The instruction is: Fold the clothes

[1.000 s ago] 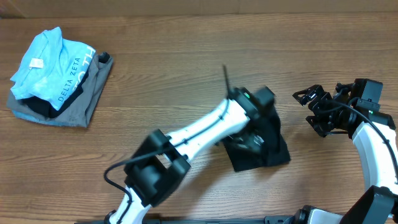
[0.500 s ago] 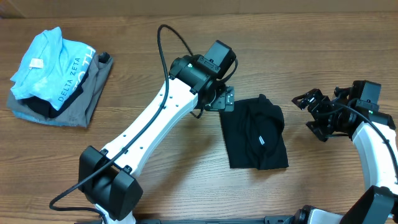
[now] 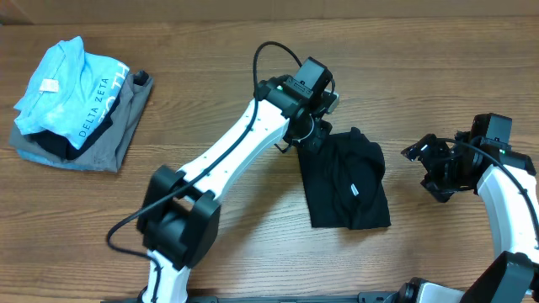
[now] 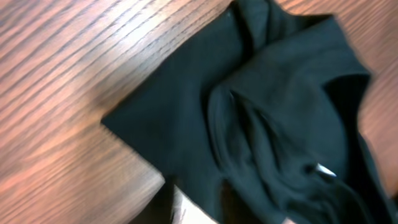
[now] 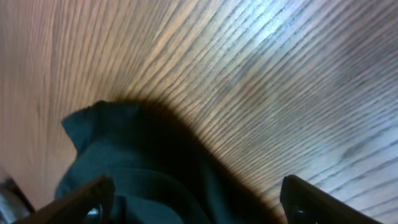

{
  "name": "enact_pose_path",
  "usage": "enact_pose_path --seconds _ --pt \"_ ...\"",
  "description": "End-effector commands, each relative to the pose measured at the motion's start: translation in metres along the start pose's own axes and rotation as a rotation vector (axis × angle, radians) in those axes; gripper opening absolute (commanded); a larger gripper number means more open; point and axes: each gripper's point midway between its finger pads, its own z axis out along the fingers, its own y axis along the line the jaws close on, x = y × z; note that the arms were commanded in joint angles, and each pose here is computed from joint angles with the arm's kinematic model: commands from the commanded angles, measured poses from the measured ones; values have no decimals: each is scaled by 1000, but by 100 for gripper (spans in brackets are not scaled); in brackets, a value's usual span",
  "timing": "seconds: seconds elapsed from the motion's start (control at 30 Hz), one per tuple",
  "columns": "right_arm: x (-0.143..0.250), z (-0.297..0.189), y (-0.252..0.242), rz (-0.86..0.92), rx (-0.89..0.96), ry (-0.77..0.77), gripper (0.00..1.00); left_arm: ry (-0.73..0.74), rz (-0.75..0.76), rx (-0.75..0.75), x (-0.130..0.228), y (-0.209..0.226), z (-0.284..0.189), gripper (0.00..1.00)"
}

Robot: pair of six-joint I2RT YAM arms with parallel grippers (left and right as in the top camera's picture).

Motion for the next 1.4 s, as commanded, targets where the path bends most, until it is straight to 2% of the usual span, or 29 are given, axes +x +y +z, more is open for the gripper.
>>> enact_pose_path --seconds 0.0,0.03,0.07,0.13,0.2,0.3,0.43,0.6,0.7,0.8,0.9,0.97,1.0,1.03,1.23,1.37 --pt "-7 -6 4 -5 -2 -38 66 3 49 113 -7 -8 18 9" --pt "-9 -6 4 9 -6 -44 58 -18 72 184 -12 -20 18 21" --pt "-10 -6 5 11 -11 -49 58 -35 84 232 -16 -28 16 35" --pt "-11 -6 6 9 -12 -52 70 -69 103 299 -24 -40 12 57" --pt "-11 -6 6 8 -12 -51 71 -96 108 318 -31 -44 10 72" --pt "-11 -6 6 8 -12 -52 76 -118 107 323 -36 -48 10 75" --pt "-11 -6 6 8 -11 -52 80 -112 141 320 -33 -54 12 66" --pt "-11 -6 6 8 -11 -51 80 -87 197 228 -25 -51 21 71" --pt "-11 -6 5 9 -11 -51 80 -83 230 229 -22 -63 27 74" --pt "-11 -6 5 9 -11 -51 80 -73 254 134 -18 -60 35 70" --pt "-11 -6 5 8 -11 -51 81 -75 224 -6 -18 -44 38 50" --pt "-10 -6 5 9 -10 -50 81 -78 171 -100 -19 -27 37 29" --pt "-10 -6 5 10 -9 -48 81 -78 99 -187 -18 -7 34 9" --pt "-9 -6 5 10 -8 -46 81 -76 58 -220 -18 4 31 4" --pt "-8 -6 4 13 -4 -41 81 -40 -118 -301 -8 54 7 4" --pt "-5 -6 2 -8 4 -29 81 -26 -170 -318 -3 77 -8 4"
